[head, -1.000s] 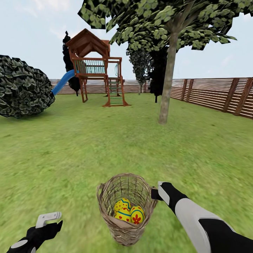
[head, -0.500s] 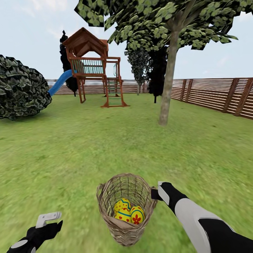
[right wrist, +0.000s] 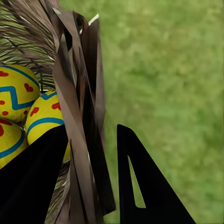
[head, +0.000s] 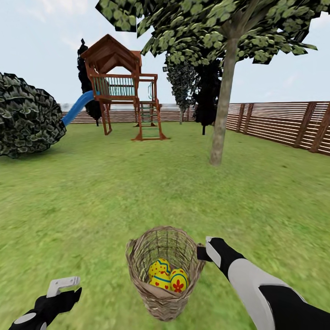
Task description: Take the three Easter eggs out of the wicker basket on the lawn in the garden, then place them on the lawn next to a single tree (choose any tree) so that all three eggs are next to the same tree and none are left in the basket.
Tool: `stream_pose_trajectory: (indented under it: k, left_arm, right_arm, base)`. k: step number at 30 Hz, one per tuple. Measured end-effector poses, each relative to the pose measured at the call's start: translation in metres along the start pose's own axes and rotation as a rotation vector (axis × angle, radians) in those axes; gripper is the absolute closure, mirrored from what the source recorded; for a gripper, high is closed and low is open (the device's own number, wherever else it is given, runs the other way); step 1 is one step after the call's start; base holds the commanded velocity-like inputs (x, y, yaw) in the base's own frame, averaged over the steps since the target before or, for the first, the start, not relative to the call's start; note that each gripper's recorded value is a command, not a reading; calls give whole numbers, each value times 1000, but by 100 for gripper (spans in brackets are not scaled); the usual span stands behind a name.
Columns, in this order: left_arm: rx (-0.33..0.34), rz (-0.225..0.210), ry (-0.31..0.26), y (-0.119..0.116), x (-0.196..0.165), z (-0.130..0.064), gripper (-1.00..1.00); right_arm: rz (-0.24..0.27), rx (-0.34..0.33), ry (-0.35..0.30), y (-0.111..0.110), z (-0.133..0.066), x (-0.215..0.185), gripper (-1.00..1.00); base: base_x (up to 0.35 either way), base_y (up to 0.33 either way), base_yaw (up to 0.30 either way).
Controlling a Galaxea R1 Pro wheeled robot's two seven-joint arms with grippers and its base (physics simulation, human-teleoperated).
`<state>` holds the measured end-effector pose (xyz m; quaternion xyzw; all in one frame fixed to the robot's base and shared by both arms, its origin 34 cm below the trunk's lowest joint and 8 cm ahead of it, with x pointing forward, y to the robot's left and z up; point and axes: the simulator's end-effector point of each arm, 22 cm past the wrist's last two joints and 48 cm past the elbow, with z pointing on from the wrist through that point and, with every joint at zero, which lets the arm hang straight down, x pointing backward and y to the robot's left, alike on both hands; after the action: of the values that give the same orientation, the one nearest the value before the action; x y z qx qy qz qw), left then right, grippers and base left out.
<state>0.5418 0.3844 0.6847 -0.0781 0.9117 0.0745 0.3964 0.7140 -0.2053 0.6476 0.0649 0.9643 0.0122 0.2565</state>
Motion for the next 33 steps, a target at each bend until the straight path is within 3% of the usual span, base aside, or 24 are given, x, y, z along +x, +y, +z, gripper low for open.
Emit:
stream_pose_trajectory:
  k: [33]
  left_arm:
    - [0, -1, -4, 0, -1, -1, -100]
  right_arm:
    - [-1, -2, -5, 1, -2, -2, 100]
  base:
    - [311, 97, -47]
